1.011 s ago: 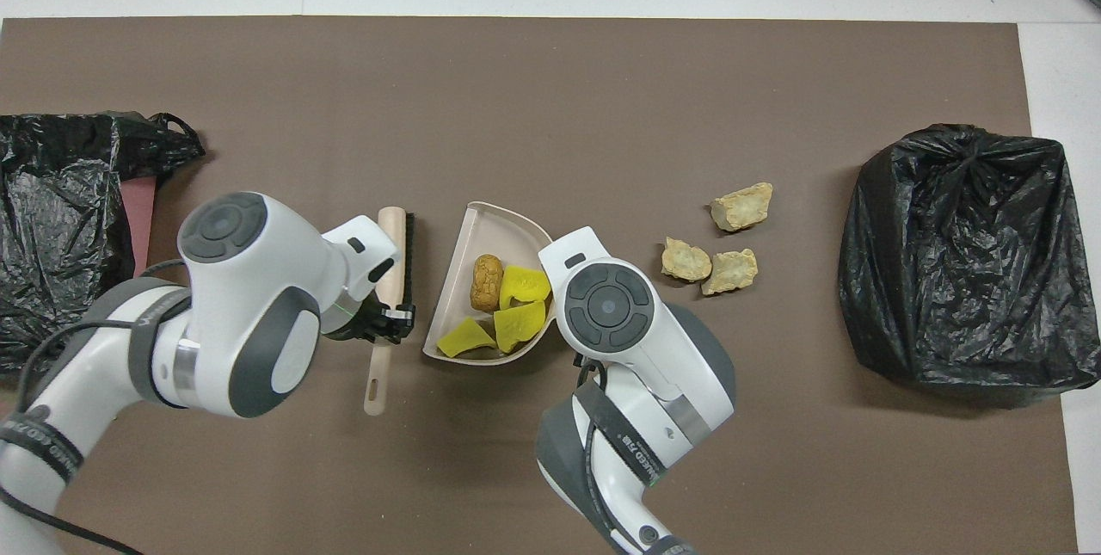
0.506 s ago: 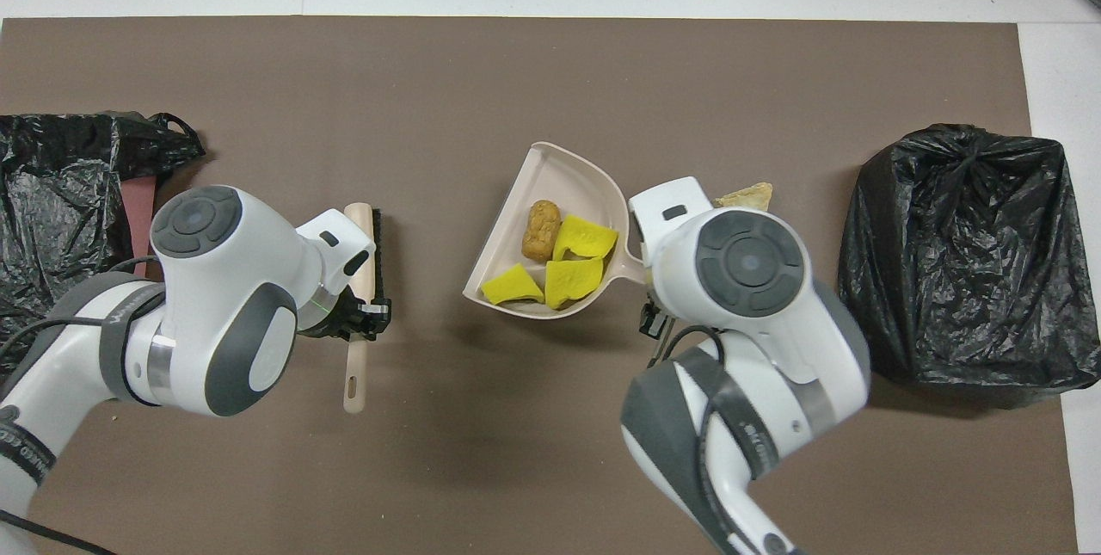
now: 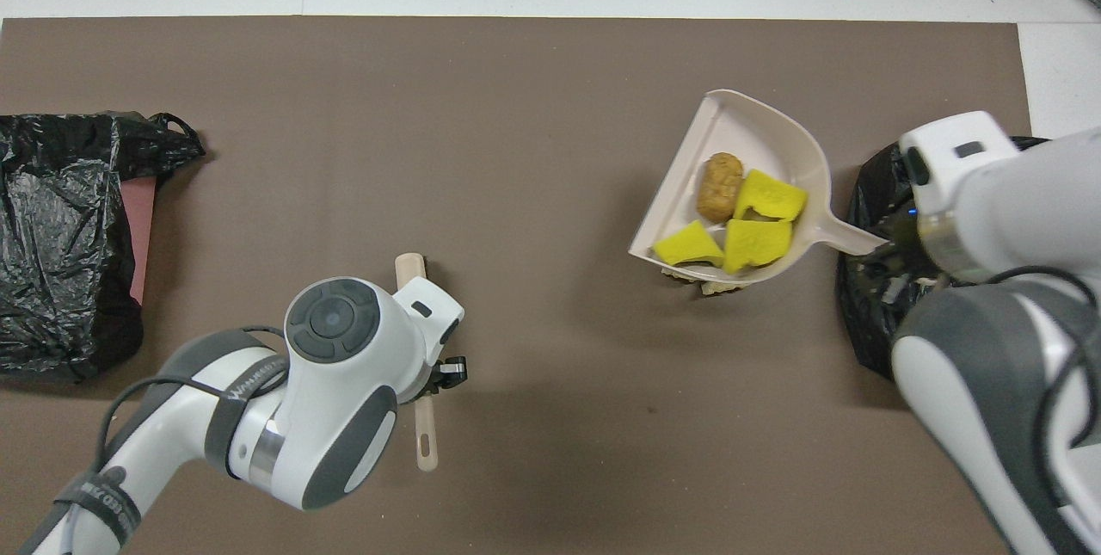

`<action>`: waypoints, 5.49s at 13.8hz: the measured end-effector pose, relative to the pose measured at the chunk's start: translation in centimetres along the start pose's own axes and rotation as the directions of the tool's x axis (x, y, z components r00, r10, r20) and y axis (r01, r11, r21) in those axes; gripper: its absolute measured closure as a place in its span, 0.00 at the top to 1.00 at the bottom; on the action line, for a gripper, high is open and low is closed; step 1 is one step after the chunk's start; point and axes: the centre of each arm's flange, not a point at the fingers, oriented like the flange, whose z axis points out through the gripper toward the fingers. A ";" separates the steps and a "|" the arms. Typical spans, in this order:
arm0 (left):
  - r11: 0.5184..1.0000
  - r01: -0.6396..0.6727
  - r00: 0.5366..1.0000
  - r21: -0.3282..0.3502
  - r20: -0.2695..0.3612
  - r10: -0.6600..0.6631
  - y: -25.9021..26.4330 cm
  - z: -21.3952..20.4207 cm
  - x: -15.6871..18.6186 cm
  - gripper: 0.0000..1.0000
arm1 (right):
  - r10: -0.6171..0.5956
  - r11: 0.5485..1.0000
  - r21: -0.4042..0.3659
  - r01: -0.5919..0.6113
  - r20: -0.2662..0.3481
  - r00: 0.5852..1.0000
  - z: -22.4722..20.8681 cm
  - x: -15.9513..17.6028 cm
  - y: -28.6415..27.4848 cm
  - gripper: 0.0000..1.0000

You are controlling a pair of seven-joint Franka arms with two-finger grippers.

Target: Sweep and dump trash in bin

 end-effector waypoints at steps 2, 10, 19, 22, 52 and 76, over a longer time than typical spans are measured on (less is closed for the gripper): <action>1.000 0.006 1.000 0.024 0.000 -0.006 1.9 1.3 -3.8 0.25 | -0.034 0.999 0.002 0.034 0.008 0.999 0.1 -7.9 3.8 0.32; 1.000 -0.027 0.999 0.016 -0.033 0.027 5.4 3.6 -8.9 0.30 | -0.289 0.946 -0.062 0.319 0.290 0.913 0.5 -28.0 9.7 0.32; 0.991 0.107 0.989 -0.086 -0.098 -0.115 0.7 -1.8 -0.2 1.00 | -0.652 0.683 0.097 0.724 0.528 0.544 1.4 -21.8 10.5 0.32; 0.987 0.090 0.983 -0.133 -0.149 -0.110 -3.2 -5.6 4.7 1.00 | -0.676 0.634 0.140 0.760 0.577 0.458 1.0 -20.6 10.5 0.32; 0.994 -0.112 0.976 -0.019 -0.193 0.106 -25.1 -29.6 11.6 1.00 | -0.278 0.864 -0.064 0.500 0.767 0.578 -8.0 -12.7 2.5 0.32; 0.987 -0.162 0.975 -0.010 -0.159 0.158 -25.0 -29.5 10.8 1.00 | 0.846 0.534 0.046 -0.844 -0.030 0.533 7.4 35.6 -16.3 0.32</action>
